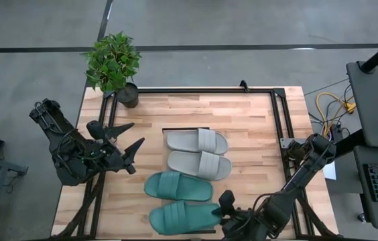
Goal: Pick and place slides into the shelf
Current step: Put the green slipper on the shelf
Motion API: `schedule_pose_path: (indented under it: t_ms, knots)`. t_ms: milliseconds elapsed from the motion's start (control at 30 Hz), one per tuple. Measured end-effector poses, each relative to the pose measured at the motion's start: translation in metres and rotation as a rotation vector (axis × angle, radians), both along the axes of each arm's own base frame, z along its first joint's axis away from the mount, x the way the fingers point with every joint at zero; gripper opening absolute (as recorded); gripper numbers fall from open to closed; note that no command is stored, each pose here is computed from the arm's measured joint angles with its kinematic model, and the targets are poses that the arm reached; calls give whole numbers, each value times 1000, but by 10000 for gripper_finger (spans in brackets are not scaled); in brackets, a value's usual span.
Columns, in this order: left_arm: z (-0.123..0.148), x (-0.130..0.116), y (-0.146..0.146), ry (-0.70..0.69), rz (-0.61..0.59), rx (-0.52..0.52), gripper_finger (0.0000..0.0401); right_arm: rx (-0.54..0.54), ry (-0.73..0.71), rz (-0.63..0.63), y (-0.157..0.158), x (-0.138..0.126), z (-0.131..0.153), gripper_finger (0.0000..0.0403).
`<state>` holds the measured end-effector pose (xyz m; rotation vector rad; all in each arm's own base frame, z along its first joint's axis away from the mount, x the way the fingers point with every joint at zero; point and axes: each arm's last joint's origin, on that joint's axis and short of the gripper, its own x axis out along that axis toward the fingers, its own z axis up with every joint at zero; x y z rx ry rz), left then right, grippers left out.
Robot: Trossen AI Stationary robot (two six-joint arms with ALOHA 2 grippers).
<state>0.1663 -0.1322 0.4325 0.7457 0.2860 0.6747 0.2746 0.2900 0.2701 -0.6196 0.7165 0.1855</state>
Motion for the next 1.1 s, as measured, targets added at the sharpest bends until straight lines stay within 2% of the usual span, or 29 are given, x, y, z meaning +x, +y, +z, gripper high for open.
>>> schedule_pose_path:
  t_ms: [400, 700, 933, 1100]
  knots:
    - [0, 0, 0, 0, 0, 0, 262, 70, 116, -48, -4, -7, 17, 166]
    - [0, 0, 0, 0, 0, 0, 262, 89, 95, -33, -3, -5, 30, 169]
    - [0, 0, 0, 1, 0, 1, 262, 46, 93, 2, -5, -2, 31, 212]
    - [0, 0, 0, 1, -1, 1, 262, 32, 90, 5, -7, 0, 31, 227]
